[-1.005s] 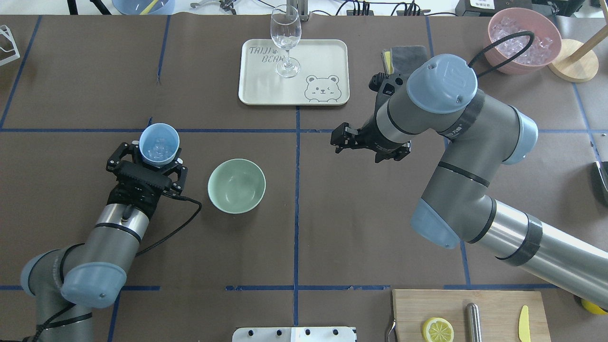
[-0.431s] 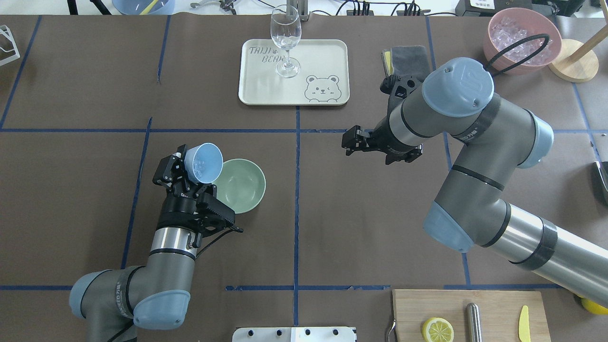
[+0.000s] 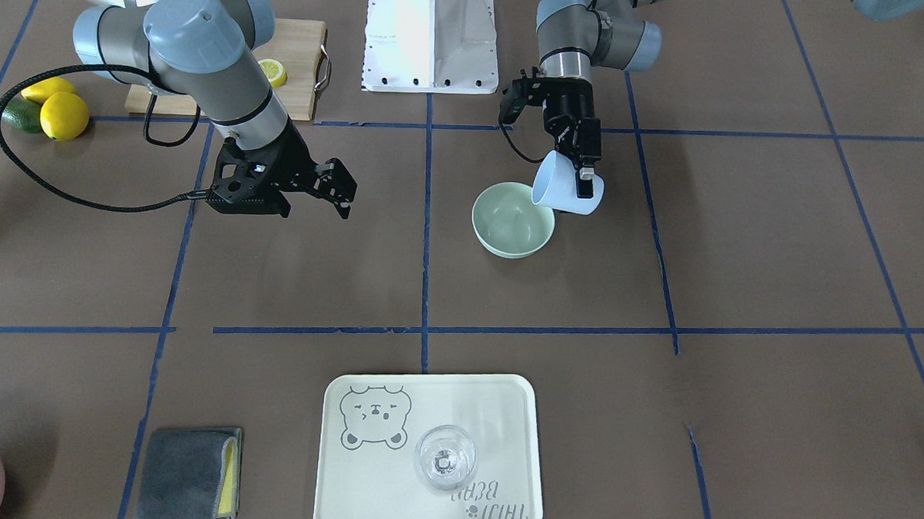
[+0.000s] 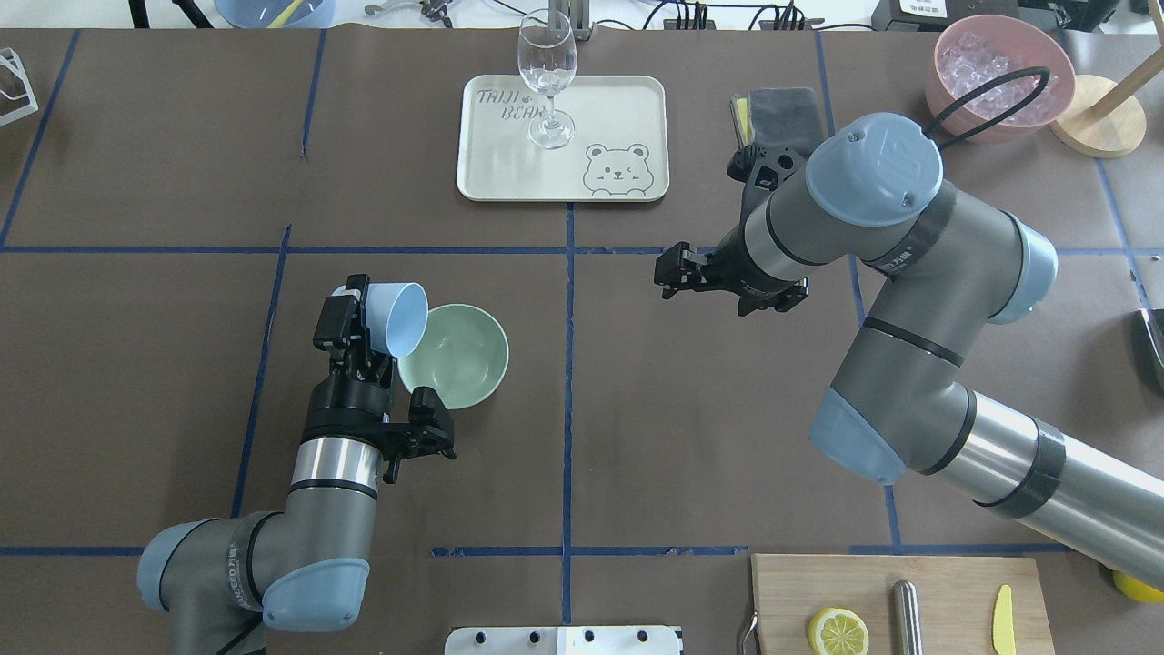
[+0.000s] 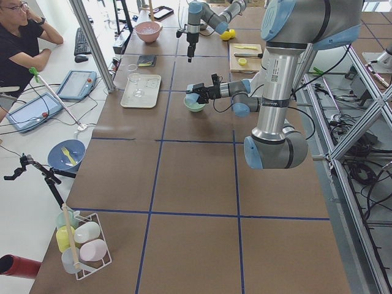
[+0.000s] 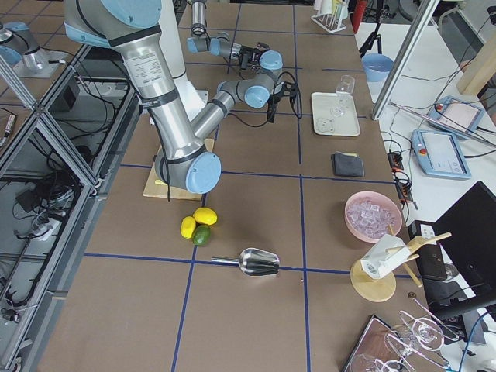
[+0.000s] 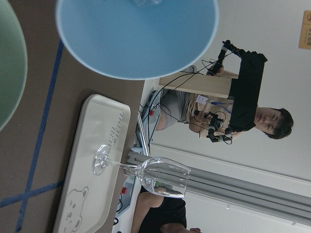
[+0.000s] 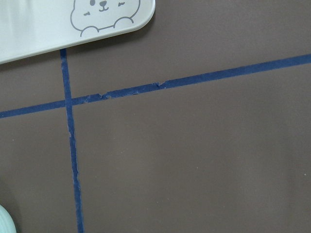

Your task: Pour ice into bowl

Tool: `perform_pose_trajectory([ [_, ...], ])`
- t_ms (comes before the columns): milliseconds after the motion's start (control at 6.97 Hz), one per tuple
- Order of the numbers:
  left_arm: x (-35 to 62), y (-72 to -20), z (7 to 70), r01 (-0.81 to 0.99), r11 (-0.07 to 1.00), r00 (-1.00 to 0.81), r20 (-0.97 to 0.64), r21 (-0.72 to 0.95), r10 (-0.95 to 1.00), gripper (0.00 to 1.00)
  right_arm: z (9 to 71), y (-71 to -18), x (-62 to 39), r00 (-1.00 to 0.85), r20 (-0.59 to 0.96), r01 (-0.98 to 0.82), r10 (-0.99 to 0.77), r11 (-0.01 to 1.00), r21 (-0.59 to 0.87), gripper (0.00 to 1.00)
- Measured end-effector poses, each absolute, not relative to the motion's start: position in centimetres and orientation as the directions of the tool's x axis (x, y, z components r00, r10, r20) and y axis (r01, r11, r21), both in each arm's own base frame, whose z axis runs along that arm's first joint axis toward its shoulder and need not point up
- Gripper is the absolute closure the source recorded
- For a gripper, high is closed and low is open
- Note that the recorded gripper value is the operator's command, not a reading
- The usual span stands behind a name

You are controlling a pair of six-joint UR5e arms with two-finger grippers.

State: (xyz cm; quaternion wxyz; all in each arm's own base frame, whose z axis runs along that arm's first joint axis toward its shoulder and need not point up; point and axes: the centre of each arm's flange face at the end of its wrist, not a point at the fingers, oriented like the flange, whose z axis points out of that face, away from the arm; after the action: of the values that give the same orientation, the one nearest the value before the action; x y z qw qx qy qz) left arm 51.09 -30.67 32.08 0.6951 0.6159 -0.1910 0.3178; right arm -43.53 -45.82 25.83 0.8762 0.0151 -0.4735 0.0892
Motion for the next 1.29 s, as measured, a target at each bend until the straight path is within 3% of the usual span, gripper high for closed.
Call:
perform_pose_trajectory([
  [574,51.4,-30.8,31.6,-0.900,-0.014,0.428,0.889,0.436,0.164,1.00,25.8,-45.8,-43.7,0.536,0.832,-0.171,0.141,0.984,-0.057,0.00],
  [1292,52.3,-31.0,33.0,-0.979,-0.010,0.199,0.971,0.202,0.128,1.00,25.6,-45.7,-43.8,0.534,0.834,-0.172,0.140,0.984,-0.055,0.00],
])
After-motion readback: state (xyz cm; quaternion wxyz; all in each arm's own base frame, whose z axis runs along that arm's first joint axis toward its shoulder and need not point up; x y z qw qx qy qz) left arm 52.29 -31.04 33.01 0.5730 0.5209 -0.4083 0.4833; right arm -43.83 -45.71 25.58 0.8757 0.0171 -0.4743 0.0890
